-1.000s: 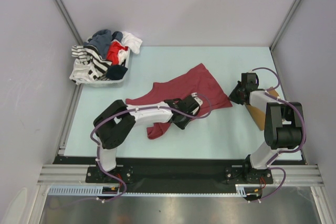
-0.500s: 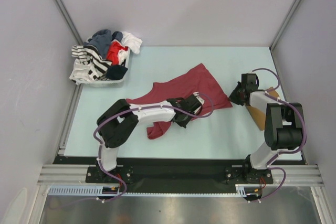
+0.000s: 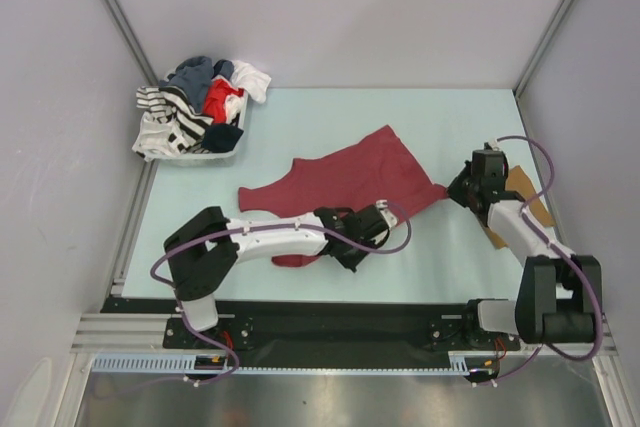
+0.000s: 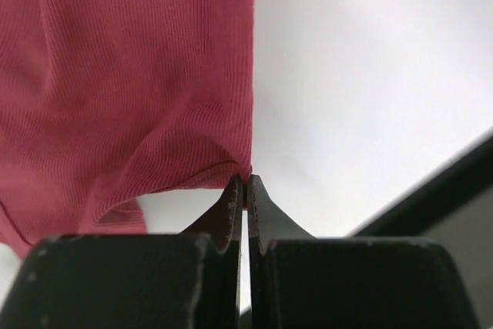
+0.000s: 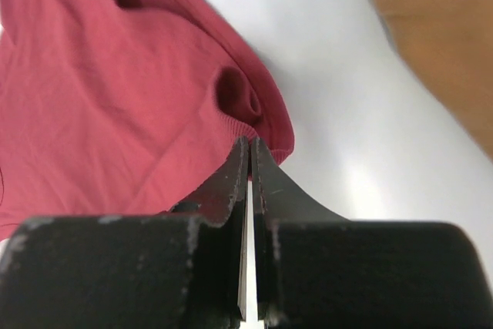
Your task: Fold and stack the tank tops
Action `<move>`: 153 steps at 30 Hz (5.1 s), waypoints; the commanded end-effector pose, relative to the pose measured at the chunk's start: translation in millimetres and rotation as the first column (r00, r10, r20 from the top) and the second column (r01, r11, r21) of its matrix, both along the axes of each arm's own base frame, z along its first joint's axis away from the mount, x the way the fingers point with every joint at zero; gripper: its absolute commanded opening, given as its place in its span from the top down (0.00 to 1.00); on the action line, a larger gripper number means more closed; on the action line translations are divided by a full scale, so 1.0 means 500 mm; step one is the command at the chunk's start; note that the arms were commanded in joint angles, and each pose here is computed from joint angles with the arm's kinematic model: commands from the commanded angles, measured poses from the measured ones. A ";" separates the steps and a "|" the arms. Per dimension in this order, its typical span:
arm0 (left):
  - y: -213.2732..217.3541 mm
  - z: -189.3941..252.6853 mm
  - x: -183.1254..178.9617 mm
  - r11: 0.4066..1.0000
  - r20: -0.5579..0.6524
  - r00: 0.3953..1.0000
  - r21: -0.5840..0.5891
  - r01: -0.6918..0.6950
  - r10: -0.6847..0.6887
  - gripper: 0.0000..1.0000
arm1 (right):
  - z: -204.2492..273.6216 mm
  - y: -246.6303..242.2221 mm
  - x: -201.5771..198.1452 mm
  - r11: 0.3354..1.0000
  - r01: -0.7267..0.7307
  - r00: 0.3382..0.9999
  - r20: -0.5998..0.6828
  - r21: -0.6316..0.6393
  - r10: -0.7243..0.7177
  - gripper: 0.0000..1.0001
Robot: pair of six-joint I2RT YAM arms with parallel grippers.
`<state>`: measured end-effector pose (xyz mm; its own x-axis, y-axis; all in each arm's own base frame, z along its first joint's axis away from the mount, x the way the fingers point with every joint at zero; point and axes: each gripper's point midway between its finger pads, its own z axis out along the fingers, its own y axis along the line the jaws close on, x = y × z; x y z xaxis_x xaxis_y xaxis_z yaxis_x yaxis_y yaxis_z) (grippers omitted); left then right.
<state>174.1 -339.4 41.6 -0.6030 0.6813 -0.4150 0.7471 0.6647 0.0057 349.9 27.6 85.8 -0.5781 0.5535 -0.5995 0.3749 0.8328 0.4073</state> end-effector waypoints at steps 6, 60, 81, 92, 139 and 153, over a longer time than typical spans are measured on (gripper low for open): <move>-0.006 0.068 -0.110 0.993 -0.103 0.994 -0.115 0.030 -0.042 1.00 | -0.004 -0.070 -0.070 0.986 0.144 0.989 -0.026 -0.090 -0.146 1.00; 0.069 0.147 -0.138 0.969 -0.189 0.982 -0.244 -0.026 -0.022 1.00 | 0.091 -0.048 -0.213 0.963 0.266 0.963 0.044 -0.033 -0.265 1.00; 0.258 0.716 0.039 0.848 0.381 0.865 -0.521 -0.090 0.326 1.00 | 0.734 0.072 -0.096 1.000 0.007 0.768 0.640 0.022 -0.019 1.00; 0.311 0.829 -0.019 0.758 0.366 0.858 -0.650 -0.042 0.361 1.00 | 0.846 0.078 -0.187 0.996 -0.081 0.698 0.716 0.041 0.027 1.00; 0.155 0.562 0.147 0.767 0.098 0.950 -0.617 -0.175 0.295 1.00 | 0.626 0.115 -0.018 0.994 -0.063 0.820 0.564 -0.090 0.103 1.00; 0.110 0.200 0.499 0.792 -0.086 0.859 -0.352 -0.500 0.504 1.00 | 0.311 0.108 0.342 1.000 -0.017 0.909 0.416 0.016 0.009 1.00</move>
